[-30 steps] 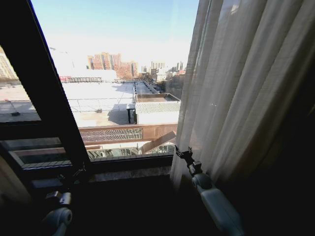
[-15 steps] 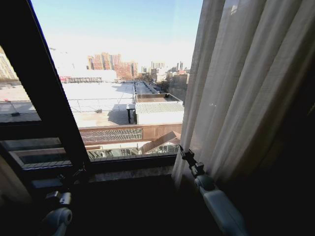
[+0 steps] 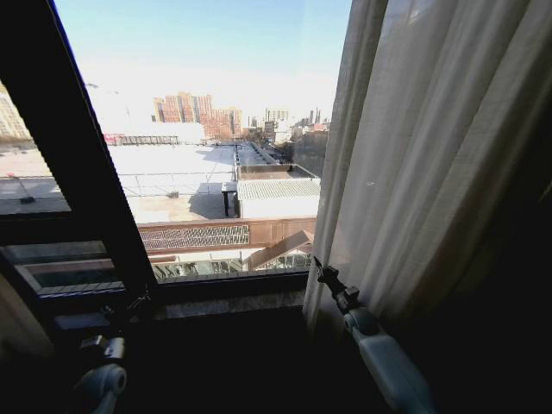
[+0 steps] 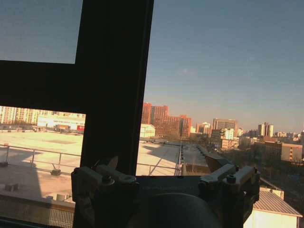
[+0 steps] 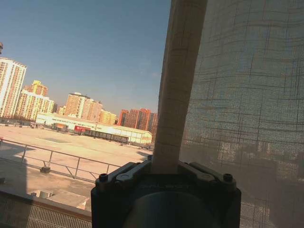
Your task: Open the curtains by pulling them apart, changing their state from closed to fully open.
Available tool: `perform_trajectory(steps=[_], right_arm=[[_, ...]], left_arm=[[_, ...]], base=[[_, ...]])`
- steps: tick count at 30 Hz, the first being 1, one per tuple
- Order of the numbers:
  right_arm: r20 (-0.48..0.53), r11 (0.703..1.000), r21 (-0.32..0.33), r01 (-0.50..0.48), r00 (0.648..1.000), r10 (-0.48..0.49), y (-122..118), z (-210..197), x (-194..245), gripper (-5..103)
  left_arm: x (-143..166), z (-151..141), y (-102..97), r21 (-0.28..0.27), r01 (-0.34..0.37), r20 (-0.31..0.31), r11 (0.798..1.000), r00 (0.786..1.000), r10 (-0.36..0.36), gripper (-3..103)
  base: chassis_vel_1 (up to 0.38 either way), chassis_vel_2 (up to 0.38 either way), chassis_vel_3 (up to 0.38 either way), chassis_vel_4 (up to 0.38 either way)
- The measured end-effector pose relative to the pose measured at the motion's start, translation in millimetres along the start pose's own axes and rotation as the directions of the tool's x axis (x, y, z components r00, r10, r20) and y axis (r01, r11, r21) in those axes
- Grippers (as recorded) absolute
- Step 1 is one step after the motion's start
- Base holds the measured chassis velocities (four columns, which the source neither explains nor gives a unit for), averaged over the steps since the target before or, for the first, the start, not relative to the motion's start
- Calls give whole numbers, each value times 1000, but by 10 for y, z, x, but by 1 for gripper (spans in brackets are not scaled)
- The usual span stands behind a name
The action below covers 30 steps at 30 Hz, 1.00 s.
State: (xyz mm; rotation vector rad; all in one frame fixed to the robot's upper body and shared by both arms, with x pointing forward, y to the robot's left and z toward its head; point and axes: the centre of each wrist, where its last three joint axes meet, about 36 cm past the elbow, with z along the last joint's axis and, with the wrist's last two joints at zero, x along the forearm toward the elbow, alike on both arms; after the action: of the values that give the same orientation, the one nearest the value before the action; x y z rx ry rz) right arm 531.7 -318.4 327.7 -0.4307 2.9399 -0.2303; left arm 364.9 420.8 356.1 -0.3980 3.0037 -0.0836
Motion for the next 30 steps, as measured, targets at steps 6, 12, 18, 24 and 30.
perform_trajectory(steps=[6,12,18,24,30], right_arm=[[-5,1000,7,-9,1000,9,-89,8,46,0],[-5,1000,3,-24,1000,24,-171,7,90,0],[-8,1000,1,-31,1000,31,-235,25,154,0],[-7,999,0,-34,999,34,-263,32,182,0],[7,1000,-3,-27,1000,27,-263,39,186,0]], left_arm=[[0,0,0,0,0,0,1000,1000,0,100],[0,0,-1,0,0,0,1000,1000,0,100],[0,0,-1,0,0,0,1000,1000,0,100],[0,0,-1,0,0,0,1000,1000,0,100],[0,0,-1,0,0,0,1000,1000,0,100]], base=[[-245,-167,216,165],[-322,-228,319,248],[-353,-299,352,304],[-372,-346,380,344],[-381,-333,384,346]])
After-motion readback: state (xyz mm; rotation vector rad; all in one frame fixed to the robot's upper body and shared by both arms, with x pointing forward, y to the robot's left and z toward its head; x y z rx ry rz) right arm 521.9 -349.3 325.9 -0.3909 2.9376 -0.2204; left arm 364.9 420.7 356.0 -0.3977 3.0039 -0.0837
